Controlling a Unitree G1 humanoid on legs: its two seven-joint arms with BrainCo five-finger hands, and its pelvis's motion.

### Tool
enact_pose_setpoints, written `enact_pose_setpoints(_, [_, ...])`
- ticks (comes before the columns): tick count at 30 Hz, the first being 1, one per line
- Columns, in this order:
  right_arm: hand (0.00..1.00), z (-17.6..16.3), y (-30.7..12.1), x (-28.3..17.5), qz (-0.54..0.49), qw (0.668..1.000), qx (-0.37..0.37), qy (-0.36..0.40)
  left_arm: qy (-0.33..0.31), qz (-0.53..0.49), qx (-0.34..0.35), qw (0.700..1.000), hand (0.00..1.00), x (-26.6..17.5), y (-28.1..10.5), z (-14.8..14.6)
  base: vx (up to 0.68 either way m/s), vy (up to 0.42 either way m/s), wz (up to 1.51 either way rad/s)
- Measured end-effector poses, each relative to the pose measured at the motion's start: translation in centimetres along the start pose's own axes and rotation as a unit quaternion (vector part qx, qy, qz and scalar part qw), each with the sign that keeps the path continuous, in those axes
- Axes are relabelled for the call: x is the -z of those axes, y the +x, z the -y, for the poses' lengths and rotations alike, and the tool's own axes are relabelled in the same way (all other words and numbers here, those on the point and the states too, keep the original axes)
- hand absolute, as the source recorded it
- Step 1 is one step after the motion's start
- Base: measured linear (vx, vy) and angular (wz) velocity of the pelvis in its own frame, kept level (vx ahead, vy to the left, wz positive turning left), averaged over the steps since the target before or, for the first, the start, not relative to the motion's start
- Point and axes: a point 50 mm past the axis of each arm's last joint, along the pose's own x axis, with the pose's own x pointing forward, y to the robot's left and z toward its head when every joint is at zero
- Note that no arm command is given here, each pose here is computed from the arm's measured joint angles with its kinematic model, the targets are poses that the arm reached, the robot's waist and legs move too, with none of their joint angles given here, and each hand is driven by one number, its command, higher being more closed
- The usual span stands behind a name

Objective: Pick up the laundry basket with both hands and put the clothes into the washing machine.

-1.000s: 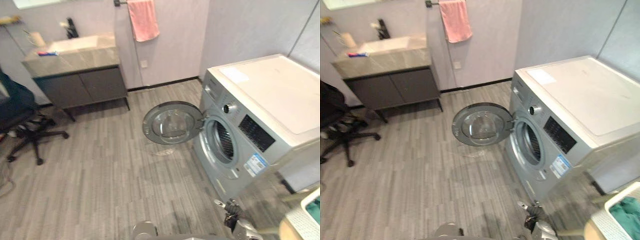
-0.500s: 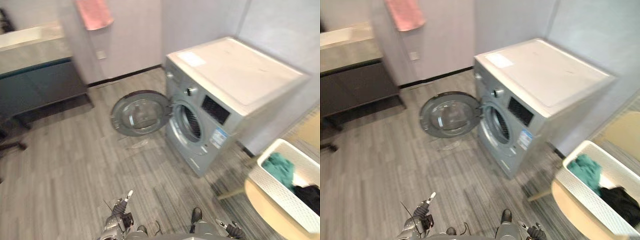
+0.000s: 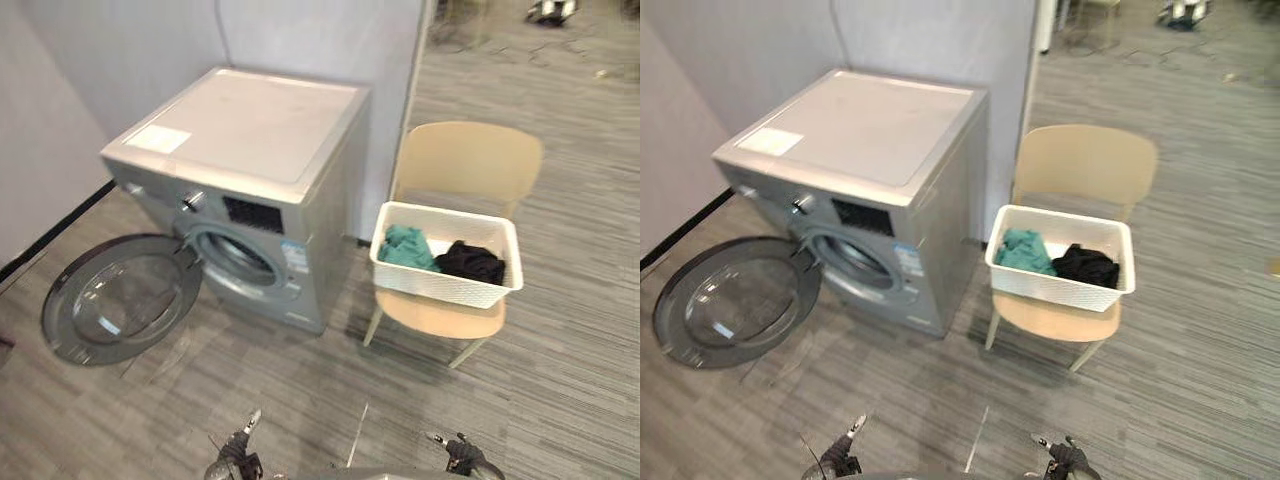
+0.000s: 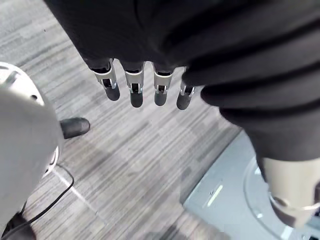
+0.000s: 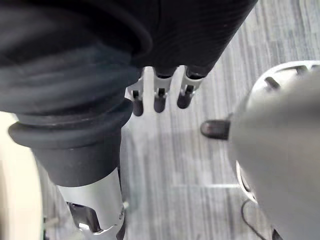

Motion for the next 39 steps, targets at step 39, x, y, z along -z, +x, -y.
enact_pose_setpoints(39, [0.0,-4.0,-1.1,-8.0,0.182,0.978,-0.076,-0.071,0.112,0.071,0.04,0.99,0.0,-2.4,-0.1,2.6,0.15,-0.091,-0.04])
